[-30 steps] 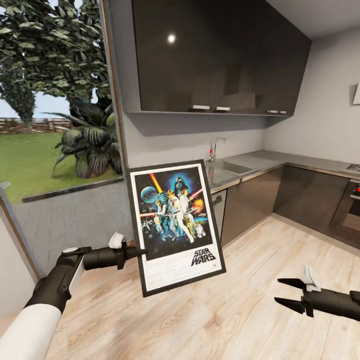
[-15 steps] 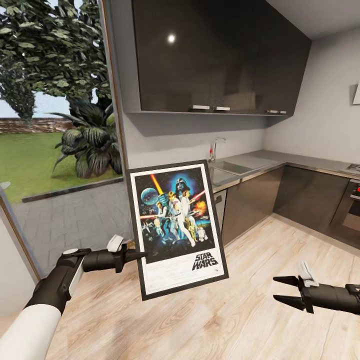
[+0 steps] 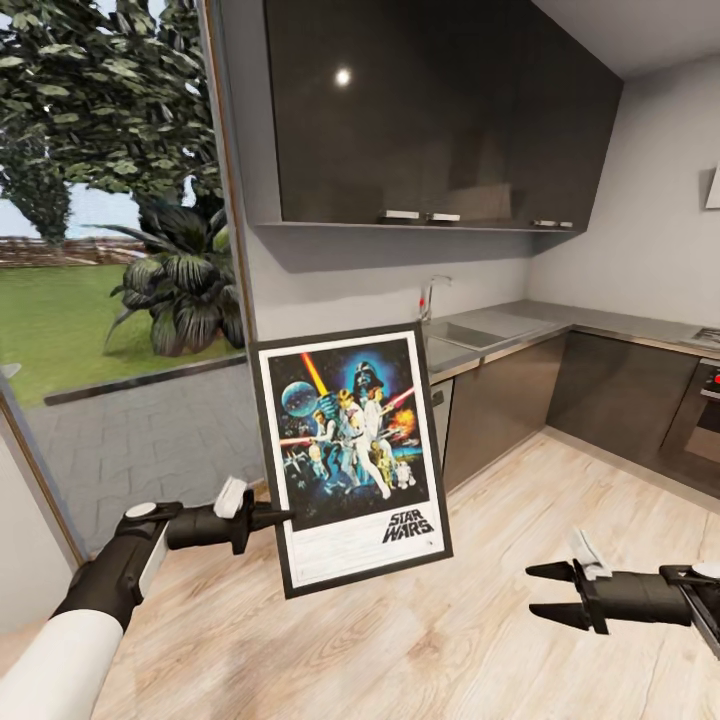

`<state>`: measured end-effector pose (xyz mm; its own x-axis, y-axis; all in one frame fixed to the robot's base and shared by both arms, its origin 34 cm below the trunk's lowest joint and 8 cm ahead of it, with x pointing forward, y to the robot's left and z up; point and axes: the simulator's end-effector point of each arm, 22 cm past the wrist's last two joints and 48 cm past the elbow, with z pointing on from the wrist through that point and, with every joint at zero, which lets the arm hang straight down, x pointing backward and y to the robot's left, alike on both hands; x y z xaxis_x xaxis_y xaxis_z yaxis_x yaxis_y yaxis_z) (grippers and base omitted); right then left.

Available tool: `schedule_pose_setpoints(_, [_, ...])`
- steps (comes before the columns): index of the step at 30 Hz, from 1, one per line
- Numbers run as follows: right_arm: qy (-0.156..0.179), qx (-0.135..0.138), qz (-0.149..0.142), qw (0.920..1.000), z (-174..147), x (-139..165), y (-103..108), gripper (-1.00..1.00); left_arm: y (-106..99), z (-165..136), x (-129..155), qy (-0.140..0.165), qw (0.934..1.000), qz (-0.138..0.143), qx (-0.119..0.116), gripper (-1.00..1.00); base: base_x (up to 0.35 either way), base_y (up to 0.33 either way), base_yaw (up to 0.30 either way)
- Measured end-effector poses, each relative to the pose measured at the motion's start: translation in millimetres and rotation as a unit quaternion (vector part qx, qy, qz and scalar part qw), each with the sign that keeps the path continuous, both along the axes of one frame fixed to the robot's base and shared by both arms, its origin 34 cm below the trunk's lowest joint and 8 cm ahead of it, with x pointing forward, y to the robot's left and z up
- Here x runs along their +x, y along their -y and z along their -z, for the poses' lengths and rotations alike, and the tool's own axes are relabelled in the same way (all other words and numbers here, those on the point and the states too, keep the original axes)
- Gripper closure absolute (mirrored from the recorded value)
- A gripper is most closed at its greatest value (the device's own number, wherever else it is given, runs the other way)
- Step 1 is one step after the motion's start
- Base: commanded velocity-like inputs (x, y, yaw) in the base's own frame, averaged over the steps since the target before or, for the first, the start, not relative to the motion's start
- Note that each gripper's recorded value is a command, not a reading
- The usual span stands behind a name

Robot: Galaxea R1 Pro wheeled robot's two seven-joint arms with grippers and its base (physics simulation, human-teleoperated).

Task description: Pick up the poster from the kitchen countertop and hang it on one of the wall nails in the kitchen.

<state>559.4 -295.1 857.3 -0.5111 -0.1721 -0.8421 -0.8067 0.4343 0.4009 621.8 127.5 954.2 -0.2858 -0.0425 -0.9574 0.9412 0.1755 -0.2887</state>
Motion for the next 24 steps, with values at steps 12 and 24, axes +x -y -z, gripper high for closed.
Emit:
schedule_pose_setpoints(12, [0.022,0.006,-0.011,0.9997,-20,18,-13,-1.00,0,11,-1,0.055,0.9985,0.000,0.011,1.00,0.000,0.000,0.000])
schedule_pose_setpoints(24, [0.042,0.017,-0.019,0.9988,-36,32,-28,-1.00,1,9,-2,0.060,0.9981,0.003,0.012,1.00,0.000,0.000,0.000])
